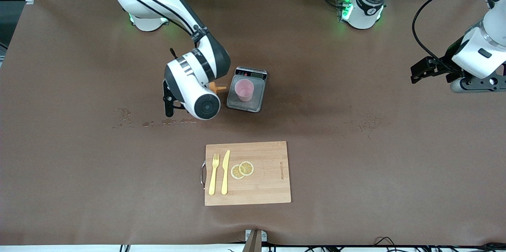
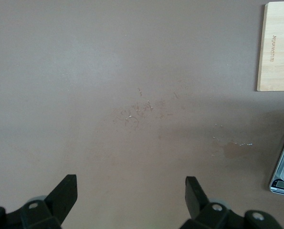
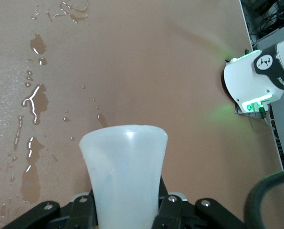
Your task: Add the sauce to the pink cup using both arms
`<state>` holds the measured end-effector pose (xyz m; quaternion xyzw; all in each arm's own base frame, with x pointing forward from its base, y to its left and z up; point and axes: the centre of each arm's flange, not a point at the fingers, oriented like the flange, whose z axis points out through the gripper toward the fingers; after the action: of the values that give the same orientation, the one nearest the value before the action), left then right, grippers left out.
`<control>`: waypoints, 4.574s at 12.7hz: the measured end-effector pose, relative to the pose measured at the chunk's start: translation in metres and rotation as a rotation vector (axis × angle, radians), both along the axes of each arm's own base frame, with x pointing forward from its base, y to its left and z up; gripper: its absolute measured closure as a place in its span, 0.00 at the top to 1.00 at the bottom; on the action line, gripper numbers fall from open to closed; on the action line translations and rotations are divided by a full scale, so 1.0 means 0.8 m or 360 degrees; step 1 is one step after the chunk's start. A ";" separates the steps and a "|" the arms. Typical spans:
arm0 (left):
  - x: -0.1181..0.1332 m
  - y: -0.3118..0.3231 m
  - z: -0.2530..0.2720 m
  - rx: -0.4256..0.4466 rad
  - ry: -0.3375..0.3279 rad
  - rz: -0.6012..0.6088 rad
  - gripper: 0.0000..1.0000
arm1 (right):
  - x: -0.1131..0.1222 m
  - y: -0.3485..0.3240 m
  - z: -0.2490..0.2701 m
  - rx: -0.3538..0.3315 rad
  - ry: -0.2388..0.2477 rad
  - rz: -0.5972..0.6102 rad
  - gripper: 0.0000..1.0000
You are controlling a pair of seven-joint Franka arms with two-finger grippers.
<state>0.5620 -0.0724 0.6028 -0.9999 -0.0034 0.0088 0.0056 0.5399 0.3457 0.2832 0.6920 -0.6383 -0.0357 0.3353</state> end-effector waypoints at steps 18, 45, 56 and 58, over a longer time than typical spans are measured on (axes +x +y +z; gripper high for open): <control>0.003 0.000 -0.006 -0.0001 0.0014 -0.0001 1.00 | -0.002 0.004 0.024 -0.0123 -0.0024 -0.0078 0.43; 0.006 0.000 -0.012 -0.0002 0.0019 -0.0001 1.00 | 0.121 -0.523 0.082 0.1811 0.0099 -0.0101 0.43; 0.007 0.000 -0.013 -0.0002 0.0022 -0.0001 1.00 | 0.070 -0.689 -0.111 0.2440 -0.0104 -0.0286 0.43; 0.007 0.000 -0.015 -0.0002 0.0026 -0.0001 1.00 | 0.070 -0.684 -0.135 0.2492 -0.0130 -0.0291 0.43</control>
<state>0.5677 -0.0727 0.5912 -0.9998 -0.0030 0.0168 0.0049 0.5963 -0.2018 0.1748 0.6723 -0.4937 -0.4768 -0.2774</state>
